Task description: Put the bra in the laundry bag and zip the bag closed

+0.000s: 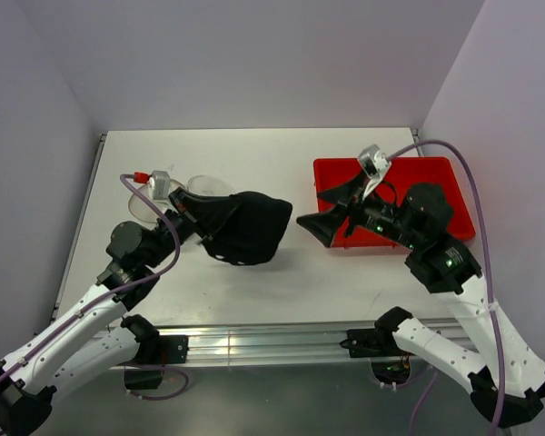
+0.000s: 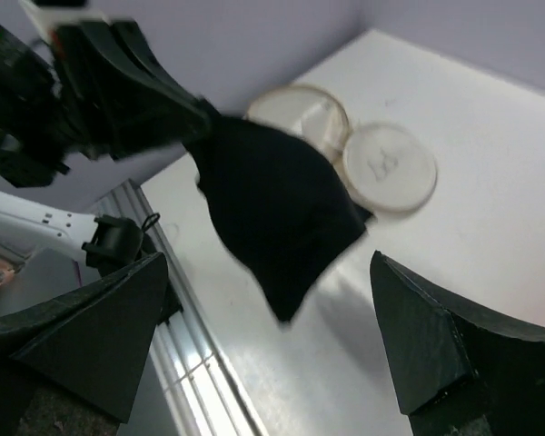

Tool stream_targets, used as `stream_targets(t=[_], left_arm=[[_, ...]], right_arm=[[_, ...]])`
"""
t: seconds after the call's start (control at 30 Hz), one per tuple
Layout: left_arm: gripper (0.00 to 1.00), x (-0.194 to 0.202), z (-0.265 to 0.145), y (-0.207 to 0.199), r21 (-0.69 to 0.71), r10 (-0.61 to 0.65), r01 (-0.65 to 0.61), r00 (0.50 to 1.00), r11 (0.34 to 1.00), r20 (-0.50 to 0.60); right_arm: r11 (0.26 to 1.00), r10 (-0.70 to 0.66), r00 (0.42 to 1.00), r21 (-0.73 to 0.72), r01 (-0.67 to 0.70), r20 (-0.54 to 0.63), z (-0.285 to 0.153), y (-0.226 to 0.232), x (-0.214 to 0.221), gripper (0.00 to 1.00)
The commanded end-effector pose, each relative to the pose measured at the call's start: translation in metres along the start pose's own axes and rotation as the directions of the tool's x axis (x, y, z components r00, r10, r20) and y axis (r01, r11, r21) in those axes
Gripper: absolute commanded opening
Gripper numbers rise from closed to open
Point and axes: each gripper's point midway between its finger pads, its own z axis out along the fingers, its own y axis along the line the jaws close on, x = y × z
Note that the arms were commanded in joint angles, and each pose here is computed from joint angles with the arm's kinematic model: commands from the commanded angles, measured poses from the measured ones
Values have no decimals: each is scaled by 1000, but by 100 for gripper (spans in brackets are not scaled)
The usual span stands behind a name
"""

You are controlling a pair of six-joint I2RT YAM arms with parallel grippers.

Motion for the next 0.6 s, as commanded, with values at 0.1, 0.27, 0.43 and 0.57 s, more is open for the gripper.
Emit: stream_targets(t=[0.1,0.27,0.43,0.57], left_arm=[[0,-8,2,-23,108,8,-8,1000,994,5],[0,-9,2,-24,109,5,-5,1000,994,3],[0,-9,2,-27,127,-3,2,1000,992,6],[0,-7,2,-29,137,-2,3,1000,991,-11]], right_arm=[[935,-302,953,-198,296,-2,40,30,-48,100],[864,-386,918,-386,323,-94,62,49,-19,100],[859,-387,908,-421,292,-159,82,51,18,100],[852,-380,903,-455,258,-201,100,47,39,100]])
